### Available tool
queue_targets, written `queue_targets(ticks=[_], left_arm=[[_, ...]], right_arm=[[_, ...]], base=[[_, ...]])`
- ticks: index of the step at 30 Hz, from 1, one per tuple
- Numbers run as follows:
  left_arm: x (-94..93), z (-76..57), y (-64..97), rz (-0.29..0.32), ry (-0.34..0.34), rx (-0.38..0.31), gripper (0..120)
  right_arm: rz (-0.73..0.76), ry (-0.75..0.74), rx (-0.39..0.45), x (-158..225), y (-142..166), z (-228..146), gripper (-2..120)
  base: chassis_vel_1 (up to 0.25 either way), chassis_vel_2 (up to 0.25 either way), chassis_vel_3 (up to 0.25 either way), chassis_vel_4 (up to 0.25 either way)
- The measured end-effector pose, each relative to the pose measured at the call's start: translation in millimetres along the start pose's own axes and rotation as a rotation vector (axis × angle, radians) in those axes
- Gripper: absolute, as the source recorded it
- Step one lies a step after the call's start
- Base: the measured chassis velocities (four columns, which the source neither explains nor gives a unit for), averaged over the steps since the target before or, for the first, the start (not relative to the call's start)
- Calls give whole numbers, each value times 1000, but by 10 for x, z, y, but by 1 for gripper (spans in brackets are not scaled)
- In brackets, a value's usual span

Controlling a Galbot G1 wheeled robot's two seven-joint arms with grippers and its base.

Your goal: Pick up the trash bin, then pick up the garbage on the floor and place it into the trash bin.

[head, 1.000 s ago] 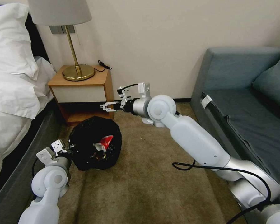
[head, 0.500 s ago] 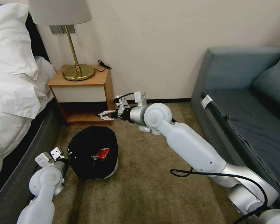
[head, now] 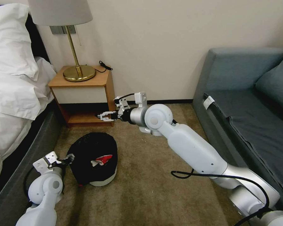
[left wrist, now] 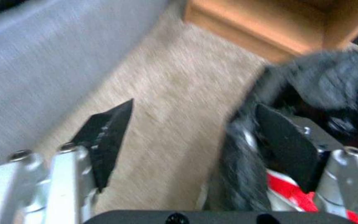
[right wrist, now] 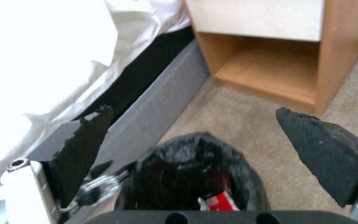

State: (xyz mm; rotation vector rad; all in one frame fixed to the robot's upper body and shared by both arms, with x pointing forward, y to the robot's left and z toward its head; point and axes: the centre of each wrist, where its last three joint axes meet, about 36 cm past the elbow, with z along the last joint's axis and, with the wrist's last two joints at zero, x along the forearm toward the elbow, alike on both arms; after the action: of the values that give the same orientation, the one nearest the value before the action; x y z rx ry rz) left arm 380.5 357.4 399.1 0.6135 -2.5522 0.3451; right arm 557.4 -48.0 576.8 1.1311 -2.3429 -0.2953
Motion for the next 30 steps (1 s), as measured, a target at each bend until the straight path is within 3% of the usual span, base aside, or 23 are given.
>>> queue_targets(ticks=[1,5,8,9,12,15,17,19,20,22,24,30], left_arm=[[27,-29,14,-6,-32,-33,95],[79,-74,15,-7,-79,-77,98],[236,-152,-59,26,-179,-143,100],[236,-152,-59,26,-179,-143,100],[314,-207,-136,75,-271,-196,100],[335,-246,-177,96,-301,-221,100],[356,-341,-304,168,-373,-281,100],[360,-349,-333,186,-380,-290,100],[372,-350,-415,236,-394,-315,100],[384,-331,-479,266,-400,-336,100],[416,-238,-617,322,-394,-379,100],[484,-49,-821,390,-369,-430,100]], right_arm=[[12,-15,-9,10,-52,-27,100],[26,-35,-21,28,-127,-66,100],[80,-86,-52,122,-368,-135,100],[80,-86,-52,122,-368,-135,100],[145,-117,-90,220,-631,-92,100],[178,-129,-113,266,-763,-36,100],[271,-175,-178,410,-1117,149,100],[289,-185,-192,439,-1188,198,100],[340,-217,-224,534,-1371,310,100],[375,-247,-241,617,-1507,393,100],[435,-289,-288,764,-1765,610,100],[512,-351,-365,971,-2149,1069,100]], base=[[0,0,0,0],[0,0,0,0],[0,0,0,0],[0,0,0,0],[0,0,0,0],[0,0,0,0],[0,0,0,0],[0,0,0,0],[0,0,0,0],[0,0,0,0],[0,0,0,0],[0,0,0,0]])
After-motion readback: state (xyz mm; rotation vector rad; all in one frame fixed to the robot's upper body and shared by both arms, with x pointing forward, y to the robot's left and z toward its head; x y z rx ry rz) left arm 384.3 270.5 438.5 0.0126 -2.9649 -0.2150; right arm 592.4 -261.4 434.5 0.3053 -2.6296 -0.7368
